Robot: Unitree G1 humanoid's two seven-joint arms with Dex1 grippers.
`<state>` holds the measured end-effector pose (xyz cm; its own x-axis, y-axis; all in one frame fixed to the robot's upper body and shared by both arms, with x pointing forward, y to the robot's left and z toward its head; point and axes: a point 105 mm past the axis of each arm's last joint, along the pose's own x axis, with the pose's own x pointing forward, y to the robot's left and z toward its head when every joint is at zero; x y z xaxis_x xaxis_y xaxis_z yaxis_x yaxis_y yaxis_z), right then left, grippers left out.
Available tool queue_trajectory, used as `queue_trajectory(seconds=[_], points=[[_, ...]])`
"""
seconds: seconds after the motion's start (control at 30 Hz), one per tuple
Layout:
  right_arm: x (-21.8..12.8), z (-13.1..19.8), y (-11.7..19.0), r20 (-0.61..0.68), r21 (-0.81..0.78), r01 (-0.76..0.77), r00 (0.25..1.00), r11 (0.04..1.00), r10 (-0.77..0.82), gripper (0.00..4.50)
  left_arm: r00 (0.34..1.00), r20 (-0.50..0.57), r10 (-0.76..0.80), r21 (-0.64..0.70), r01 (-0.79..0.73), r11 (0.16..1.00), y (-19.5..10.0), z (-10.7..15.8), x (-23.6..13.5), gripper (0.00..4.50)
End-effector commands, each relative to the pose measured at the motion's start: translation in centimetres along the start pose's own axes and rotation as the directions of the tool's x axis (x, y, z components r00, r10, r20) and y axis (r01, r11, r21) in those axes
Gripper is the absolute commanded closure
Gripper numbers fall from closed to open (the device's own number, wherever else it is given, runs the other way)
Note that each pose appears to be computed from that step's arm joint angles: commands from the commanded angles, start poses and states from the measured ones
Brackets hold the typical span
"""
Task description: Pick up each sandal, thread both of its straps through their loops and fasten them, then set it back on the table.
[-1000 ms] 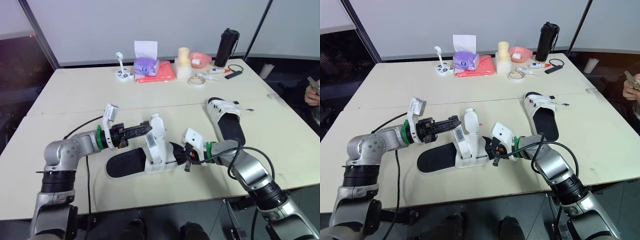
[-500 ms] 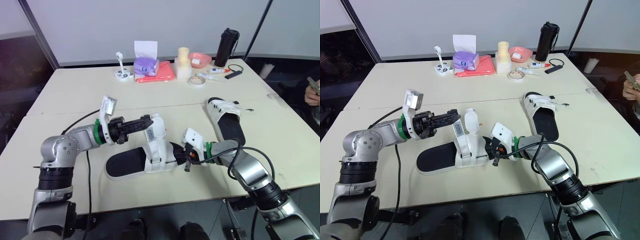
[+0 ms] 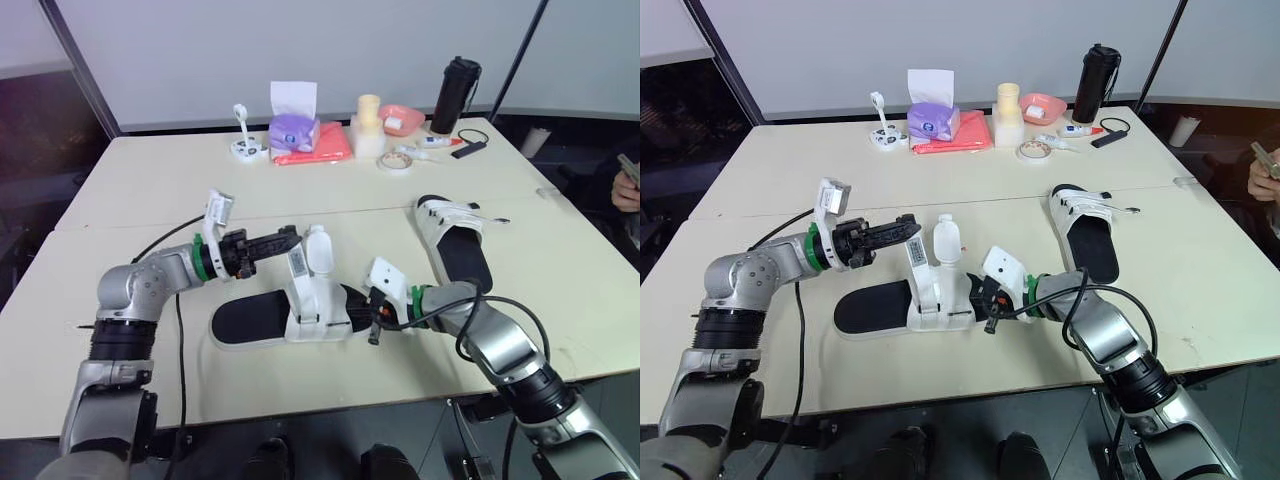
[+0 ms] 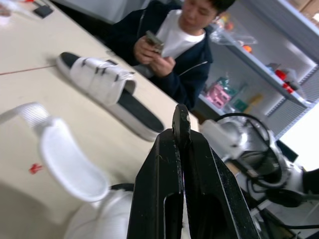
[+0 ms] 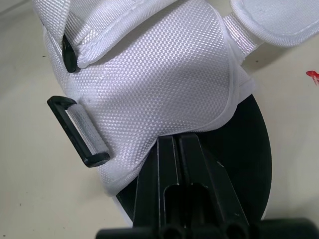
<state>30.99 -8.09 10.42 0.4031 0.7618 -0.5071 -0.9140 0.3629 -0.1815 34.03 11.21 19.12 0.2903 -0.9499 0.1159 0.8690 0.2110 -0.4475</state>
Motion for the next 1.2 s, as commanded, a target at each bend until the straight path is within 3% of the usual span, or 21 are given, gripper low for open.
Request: queue_trajectory(seconds=[0.03, 0.5, 0.73, 1.1, 1.2], points=[[-0.1, -1.7, 0.8, -0.07, 0.028, -0.019, 0.997, 0.999, 0.021, 4.5, 1.0, 0.009, 0.003, 0.038, -0.003, 0.999, 0.6, 0.8, 0.3, 4.44], [-0.4, -2.0, 1.1, -0.079, 0.037, -0.015, 0.997, 0.999, 0.018, 4.5, 0.985, 0.03, 0.169, -0.055, -0.167, 0.984, 5.1, -1.8, -0.9, 4.44], [-0.3, -1.9, 1.1, -0.08, 0.035, -0.02, 0.997, 0.999, 0.023, 4.5, 0.985, 0.016, 0.173, -0.098, -0.171, 0.98, 6.0, -4.0, 0.2, 4.44], [-0.2, -1.9, 1.1, -0.081, 0.036, -0.015, 0.997, 0.999, 0.017, 4.5, 0.972, -0.119, 0.202, -0.108, -0.215, 0.971, 6.9, -6.7, 1.4, 4.44], [-0.2, -1.9, 1.1, -0.078, 0.037, -0.014, 0.997, 0.999, 0.017, 4.5, 0.974, -0.125, 0.191, -0.125, -0.206, 0.971, 6.7, -6.6, 1.4, 3.53]])
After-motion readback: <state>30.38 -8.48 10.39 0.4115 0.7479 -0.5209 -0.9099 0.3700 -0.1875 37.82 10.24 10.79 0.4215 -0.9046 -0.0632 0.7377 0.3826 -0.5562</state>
